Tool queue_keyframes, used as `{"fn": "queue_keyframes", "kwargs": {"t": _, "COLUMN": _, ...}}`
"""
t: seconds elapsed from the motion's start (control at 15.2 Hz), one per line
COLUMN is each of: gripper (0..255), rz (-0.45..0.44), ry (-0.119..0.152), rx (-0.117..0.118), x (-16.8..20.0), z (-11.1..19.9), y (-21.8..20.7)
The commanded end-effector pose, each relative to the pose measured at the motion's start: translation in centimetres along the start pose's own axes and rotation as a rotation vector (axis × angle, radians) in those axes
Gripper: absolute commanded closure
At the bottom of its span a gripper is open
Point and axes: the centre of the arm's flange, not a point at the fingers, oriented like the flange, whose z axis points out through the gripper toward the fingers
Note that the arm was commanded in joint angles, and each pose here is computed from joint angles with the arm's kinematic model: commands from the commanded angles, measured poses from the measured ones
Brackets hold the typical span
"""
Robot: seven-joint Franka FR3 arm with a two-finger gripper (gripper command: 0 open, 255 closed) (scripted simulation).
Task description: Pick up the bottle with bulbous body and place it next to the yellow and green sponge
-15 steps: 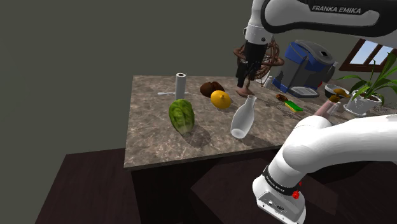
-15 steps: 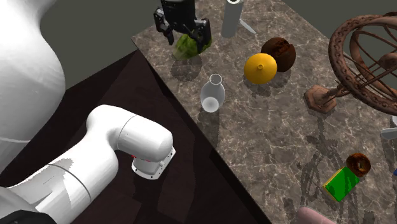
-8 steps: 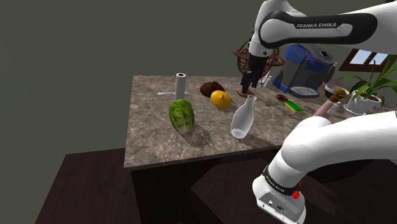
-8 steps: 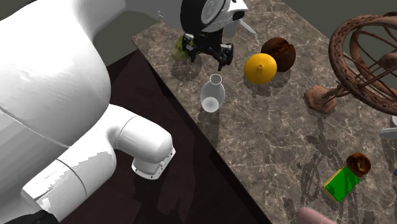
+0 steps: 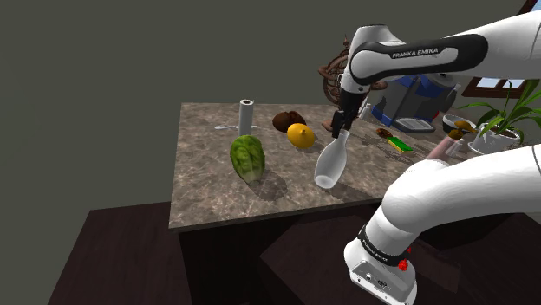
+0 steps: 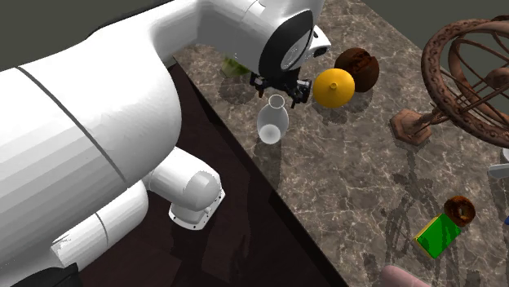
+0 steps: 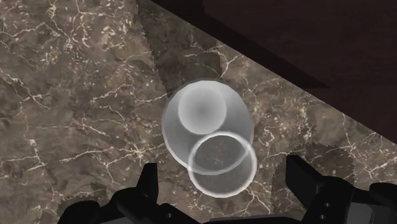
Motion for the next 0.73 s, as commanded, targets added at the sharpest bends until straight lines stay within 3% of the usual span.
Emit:
{"fn": "queue_keyframes", "kwargs": {"t": 0.0, "gripper": 0, "rz": 0.0, "ry": 0.0, "rx": 0.0, "x": -0.04, "z": 1.11, "y": 0.06}}
{"fn": "queue_keyframes", "kwargs": {"t": 0.66, "gripper": 0, "rz": 0.0, "ry": 0.0, "rx": 0.0, "x": -0.04, "z": 1.94, "y": 0.06}}
